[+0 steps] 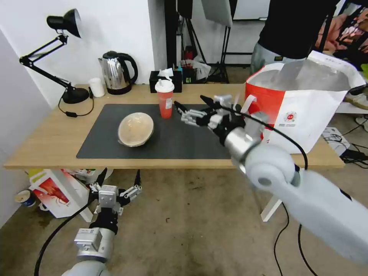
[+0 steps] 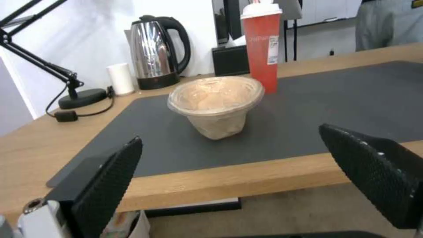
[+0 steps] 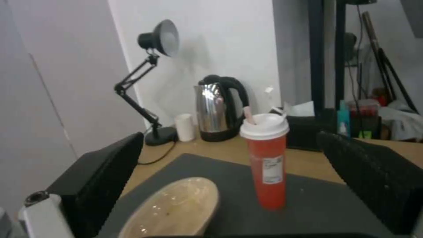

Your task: Pick up the trash from the table and place it into the takeout bag.

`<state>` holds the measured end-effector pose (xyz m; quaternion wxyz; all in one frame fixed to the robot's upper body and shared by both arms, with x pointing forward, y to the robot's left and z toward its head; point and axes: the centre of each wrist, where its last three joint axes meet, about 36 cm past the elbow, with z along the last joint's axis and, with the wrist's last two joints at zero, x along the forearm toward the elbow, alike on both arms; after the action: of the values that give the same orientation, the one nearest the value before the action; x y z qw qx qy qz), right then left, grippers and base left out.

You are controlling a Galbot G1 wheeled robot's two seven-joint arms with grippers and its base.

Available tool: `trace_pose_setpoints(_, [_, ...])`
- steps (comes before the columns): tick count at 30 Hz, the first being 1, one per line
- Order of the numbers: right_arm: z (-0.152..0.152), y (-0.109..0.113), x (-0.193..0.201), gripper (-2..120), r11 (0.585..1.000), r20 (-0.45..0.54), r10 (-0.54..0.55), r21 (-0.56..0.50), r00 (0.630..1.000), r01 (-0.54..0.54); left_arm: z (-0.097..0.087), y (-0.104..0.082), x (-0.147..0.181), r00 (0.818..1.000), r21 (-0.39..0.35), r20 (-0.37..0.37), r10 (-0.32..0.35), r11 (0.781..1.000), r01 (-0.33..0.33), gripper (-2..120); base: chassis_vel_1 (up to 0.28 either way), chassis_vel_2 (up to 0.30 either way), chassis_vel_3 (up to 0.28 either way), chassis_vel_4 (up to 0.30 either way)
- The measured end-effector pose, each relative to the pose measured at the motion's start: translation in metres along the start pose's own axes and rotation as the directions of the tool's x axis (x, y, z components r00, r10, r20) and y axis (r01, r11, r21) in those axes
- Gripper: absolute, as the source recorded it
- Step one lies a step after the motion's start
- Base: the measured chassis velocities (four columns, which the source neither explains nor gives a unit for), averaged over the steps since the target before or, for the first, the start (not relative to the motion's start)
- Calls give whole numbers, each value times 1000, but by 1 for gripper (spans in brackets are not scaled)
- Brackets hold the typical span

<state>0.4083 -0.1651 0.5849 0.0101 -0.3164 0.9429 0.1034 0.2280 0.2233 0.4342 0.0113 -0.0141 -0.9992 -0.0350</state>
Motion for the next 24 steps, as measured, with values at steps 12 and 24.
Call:
trace_pose_setpoints(12, [-37, -26, -60, 100, 986, -162, 164, 69, 973, -155, 0, 0, 0, 1000, 0, 0, 0, 1000, 0, 100, 0, 0, 0, 0])
trace_pose_setpoints(24, [-43, -39, -105, 100, 989, -248, 151, 42, 957, -145, 0, 0, 0, 1000, 0, 0, 0, 1000, 0, 100, 0, 0, 0, 0])
